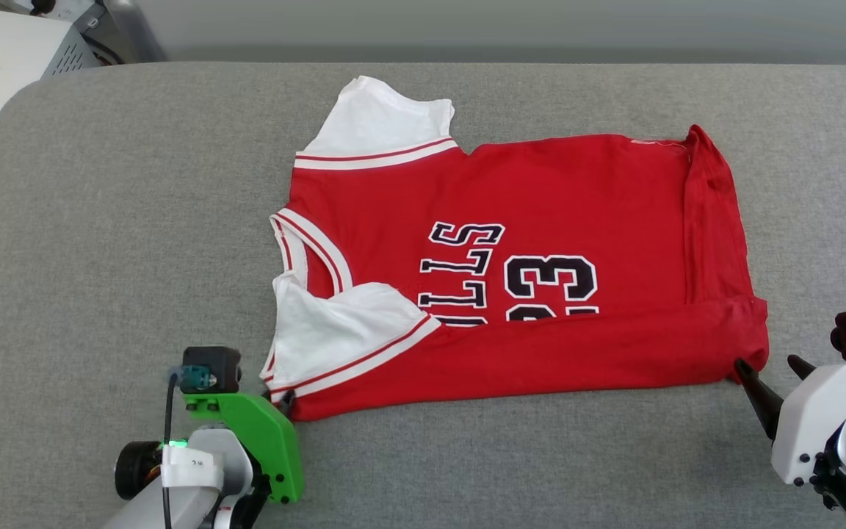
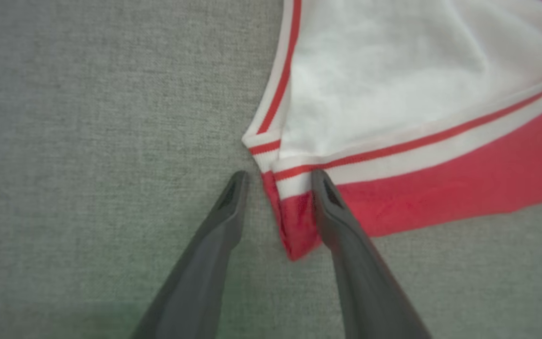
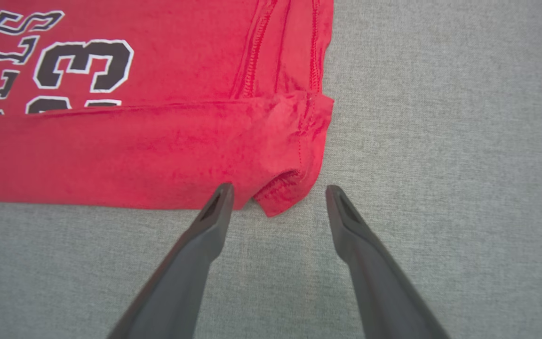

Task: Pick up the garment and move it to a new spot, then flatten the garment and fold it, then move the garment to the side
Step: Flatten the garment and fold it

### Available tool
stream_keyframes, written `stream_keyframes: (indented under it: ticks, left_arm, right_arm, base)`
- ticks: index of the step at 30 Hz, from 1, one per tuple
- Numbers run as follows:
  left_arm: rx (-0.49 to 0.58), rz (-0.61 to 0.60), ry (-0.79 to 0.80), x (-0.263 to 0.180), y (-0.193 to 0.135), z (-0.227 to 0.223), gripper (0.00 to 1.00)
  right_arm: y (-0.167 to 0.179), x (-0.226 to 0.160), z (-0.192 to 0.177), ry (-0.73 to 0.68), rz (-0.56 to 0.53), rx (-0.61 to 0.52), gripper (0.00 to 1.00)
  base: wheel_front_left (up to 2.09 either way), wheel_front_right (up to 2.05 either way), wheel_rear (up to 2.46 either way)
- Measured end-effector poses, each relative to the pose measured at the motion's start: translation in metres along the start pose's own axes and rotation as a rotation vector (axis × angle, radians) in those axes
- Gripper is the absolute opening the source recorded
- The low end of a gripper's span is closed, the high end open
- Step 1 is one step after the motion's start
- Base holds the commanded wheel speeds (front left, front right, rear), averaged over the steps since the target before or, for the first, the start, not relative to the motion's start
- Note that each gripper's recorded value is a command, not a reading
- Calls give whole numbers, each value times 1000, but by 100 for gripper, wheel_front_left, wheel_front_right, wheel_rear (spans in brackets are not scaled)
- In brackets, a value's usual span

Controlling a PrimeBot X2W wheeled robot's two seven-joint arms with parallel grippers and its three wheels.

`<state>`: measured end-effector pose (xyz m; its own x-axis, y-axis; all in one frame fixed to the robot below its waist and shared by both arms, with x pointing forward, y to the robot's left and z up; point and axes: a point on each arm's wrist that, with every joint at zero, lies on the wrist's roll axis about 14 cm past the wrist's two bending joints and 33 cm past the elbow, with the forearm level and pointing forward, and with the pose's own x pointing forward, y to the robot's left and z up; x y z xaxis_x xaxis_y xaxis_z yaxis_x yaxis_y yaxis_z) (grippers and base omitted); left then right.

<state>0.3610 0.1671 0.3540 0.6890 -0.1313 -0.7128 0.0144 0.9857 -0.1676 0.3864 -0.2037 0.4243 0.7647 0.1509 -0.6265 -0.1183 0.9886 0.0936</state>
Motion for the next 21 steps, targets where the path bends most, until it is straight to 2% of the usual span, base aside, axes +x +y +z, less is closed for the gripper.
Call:
stream_keyframes:
  ticks: [9,14,21]
  left_arm:
    - [-63,-50,-207,-23,-10,29,0]
    - [-51,-64,-330,-40,-10,56,0]
    - [-53,-82,-351,-47,-14,60,0]
  right_arm:
    - [-4,4,-8,54,-20,-10,100]
    - [-1,16,-3,62,-17,15,100]
    - [2,34,-15,135,-27,39,100]
  base:
    - [0,0,0]
    - [0,0,0]
    - [0,0,0]
